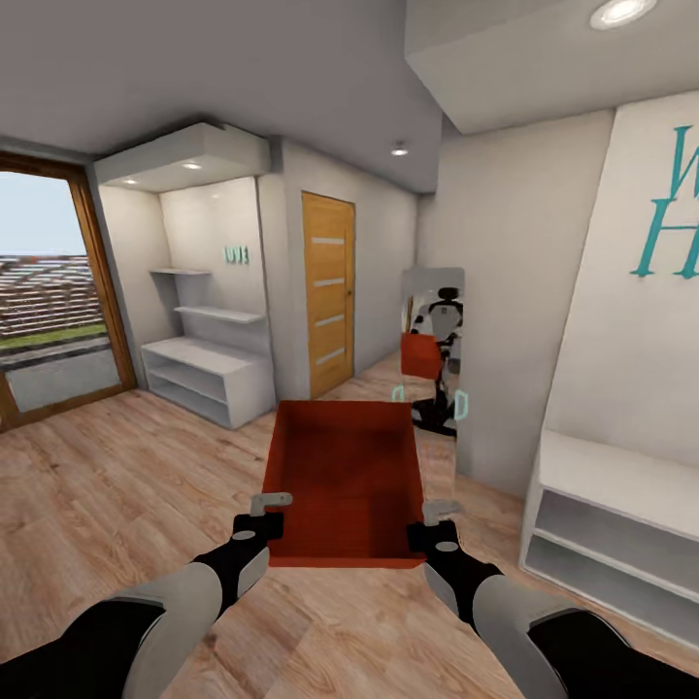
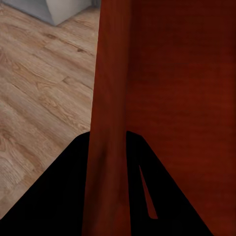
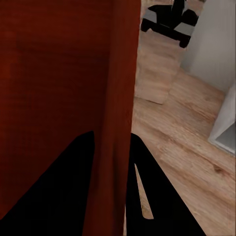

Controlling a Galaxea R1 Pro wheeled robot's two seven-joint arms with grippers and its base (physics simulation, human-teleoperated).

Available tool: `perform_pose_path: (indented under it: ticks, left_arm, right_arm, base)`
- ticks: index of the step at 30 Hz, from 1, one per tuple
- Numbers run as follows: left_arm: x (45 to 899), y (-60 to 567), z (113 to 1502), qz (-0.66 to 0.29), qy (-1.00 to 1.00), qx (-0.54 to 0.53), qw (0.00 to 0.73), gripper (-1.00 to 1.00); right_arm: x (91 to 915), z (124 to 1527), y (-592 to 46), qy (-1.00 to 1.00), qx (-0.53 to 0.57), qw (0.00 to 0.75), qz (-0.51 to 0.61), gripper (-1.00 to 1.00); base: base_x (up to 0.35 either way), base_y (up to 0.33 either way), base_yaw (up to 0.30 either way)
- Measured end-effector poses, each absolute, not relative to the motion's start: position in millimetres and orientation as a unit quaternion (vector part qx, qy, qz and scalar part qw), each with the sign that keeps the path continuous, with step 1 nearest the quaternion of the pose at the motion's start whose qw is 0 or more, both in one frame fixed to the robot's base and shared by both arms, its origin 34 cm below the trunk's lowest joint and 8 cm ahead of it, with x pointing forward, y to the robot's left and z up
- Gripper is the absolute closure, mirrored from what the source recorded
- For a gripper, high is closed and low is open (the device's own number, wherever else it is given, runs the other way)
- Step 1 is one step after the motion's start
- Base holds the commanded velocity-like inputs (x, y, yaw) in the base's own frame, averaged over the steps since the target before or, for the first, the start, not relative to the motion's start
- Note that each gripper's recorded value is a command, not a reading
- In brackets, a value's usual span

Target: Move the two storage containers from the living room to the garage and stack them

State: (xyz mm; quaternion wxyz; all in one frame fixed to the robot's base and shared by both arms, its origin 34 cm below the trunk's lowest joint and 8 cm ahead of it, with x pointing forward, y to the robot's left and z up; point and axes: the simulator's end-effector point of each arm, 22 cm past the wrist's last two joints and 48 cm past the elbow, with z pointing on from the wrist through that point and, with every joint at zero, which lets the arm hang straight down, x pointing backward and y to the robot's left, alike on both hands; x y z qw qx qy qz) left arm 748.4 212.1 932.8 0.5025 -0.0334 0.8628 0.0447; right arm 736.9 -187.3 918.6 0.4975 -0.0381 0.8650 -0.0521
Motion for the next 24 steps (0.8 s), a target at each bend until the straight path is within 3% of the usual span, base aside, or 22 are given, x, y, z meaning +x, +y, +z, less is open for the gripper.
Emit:
perform_pose_path:
  ticks: [15, 24]
  left_arm:
    - [748.7, 212.2, 933.1, 0.044, 0.862, -0.033, 0.503, 1.00]
    - [749.5, 211.7, 934.5, 0.044, 0.861, -0.033, 0.505, 1.00]
  right_arm:
    - [737.1, 918.9, -187.1, 0.865, -0.038, 0.498, -0.052, 1.00]
    - [737.6, 919.7, -187.5, 0.864, -0.037, 0.500, -0.052, 1.00]
  base:
    - [0.322, 0.000, 0.268]
    - [0.322, 0.000, 0.038]
